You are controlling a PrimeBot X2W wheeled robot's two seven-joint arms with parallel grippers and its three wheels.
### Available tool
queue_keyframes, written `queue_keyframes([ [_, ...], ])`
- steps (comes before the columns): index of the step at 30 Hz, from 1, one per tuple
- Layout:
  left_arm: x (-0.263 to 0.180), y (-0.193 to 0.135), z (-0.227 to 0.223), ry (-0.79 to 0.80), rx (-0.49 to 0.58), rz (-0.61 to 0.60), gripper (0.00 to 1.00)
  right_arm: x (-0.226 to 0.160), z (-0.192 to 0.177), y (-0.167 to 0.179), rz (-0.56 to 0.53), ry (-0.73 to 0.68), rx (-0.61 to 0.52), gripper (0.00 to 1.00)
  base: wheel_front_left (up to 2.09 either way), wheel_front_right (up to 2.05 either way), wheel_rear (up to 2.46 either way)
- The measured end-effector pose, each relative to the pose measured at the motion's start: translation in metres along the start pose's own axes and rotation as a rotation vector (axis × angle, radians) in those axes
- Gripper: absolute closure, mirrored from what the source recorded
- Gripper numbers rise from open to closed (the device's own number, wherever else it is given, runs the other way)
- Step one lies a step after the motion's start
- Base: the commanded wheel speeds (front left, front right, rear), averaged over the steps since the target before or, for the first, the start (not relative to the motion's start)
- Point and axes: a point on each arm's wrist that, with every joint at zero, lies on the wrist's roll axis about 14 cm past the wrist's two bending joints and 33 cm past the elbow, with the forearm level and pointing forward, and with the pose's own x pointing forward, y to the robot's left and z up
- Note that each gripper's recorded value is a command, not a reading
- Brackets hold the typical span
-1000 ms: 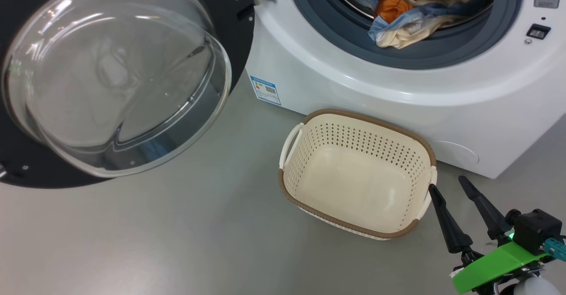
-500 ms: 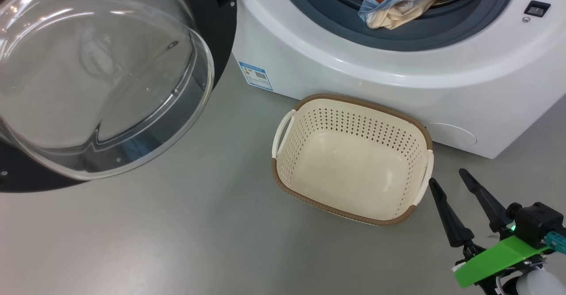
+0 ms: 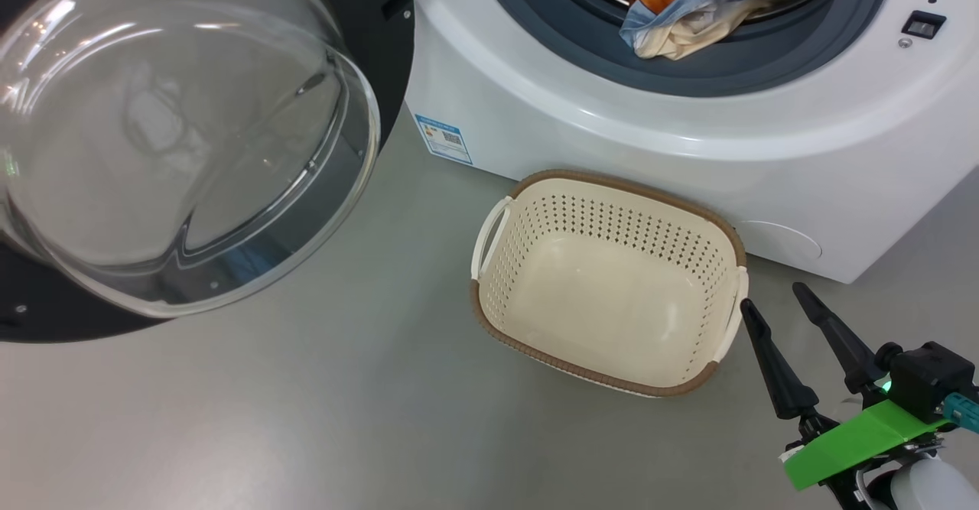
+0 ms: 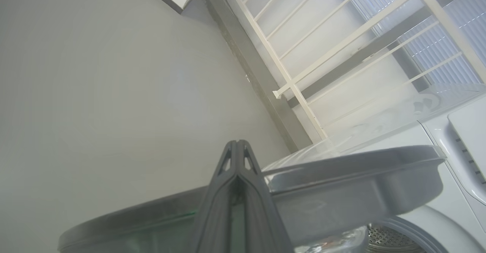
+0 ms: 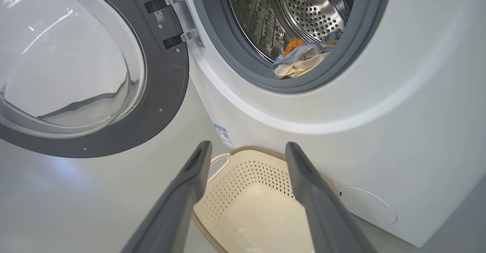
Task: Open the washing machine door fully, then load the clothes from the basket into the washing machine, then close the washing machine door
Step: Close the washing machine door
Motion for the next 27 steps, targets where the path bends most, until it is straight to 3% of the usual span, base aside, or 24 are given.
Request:
queue_keyframes([
  [27,-0.038,-0.015,-0.025,0.262,-0.031,-0.123,1.0,-0.008,0.014,0.017,0.028,-0.012,-0.064,0.0,0.0,0.0,0.0],
])
